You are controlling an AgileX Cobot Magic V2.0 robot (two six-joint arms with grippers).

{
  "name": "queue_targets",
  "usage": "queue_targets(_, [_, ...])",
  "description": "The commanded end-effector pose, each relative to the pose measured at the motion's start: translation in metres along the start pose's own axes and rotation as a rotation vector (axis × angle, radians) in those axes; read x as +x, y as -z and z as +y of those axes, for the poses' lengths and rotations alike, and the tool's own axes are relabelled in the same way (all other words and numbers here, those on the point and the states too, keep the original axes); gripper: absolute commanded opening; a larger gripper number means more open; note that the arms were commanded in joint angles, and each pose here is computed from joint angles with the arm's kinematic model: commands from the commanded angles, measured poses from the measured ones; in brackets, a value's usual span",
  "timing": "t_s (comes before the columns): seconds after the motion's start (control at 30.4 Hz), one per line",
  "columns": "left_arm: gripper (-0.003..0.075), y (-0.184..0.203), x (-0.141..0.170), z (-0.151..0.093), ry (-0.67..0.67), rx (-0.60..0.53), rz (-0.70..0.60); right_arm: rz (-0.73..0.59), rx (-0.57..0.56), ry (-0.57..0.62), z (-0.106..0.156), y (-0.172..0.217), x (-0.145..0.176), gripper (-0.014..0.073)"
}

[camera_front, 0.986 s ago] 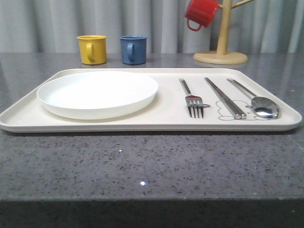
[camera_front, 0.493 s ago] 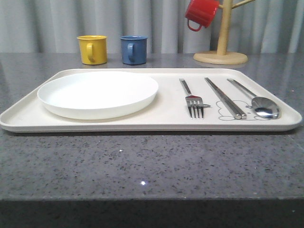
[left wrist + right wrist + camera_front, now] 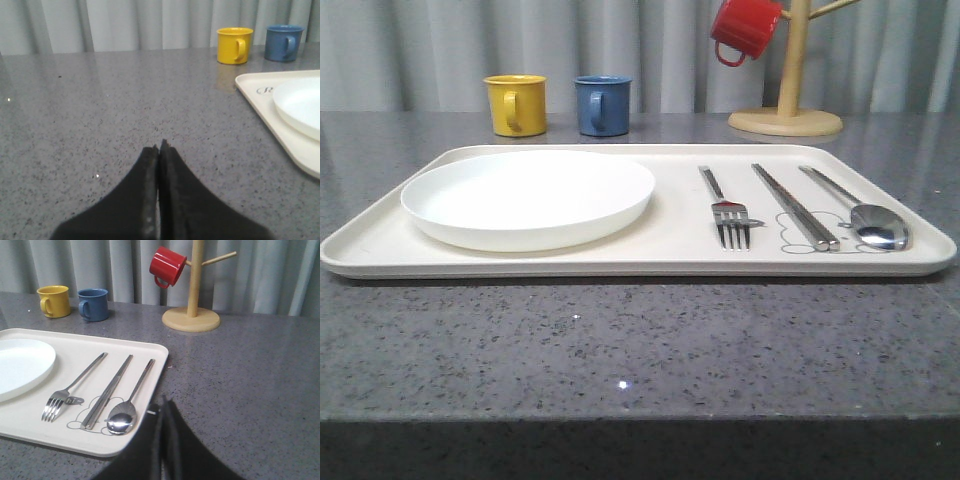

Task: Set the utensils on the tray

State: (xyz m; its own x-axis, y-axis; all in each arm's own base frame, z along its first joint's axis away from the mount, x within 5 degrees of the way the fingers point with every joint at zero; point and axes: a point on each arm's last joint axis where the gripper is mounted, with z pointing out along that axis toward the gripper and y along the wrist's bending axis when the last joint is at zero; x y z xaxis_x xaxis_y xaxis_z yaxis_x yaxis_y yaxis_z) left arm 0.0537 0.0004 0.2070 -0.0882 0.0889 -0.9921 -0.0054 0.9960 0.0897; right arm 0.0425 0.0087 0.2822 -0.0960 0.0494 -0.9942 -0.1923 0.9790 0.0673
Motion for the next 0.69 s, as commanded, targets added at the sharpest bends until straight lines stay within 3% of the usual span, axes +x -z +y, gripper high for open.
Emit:
queue_targets(0.0, [-0.0018, -0.0001, -0.002, 0.0008, 0.013, -0.019, -0.135, -0.095, 0.002, 0.02, 0.0005, 0.0013, -0.0147, -0.0067])
queue_targets(0.66, [-0.0018, -0.0008, 0.0018, 0.0004, 0.013, -0.016, -0.107, -0.094, 0.002, 0.02, 0.0005, 0.0013, -0.0146, -0.0067])
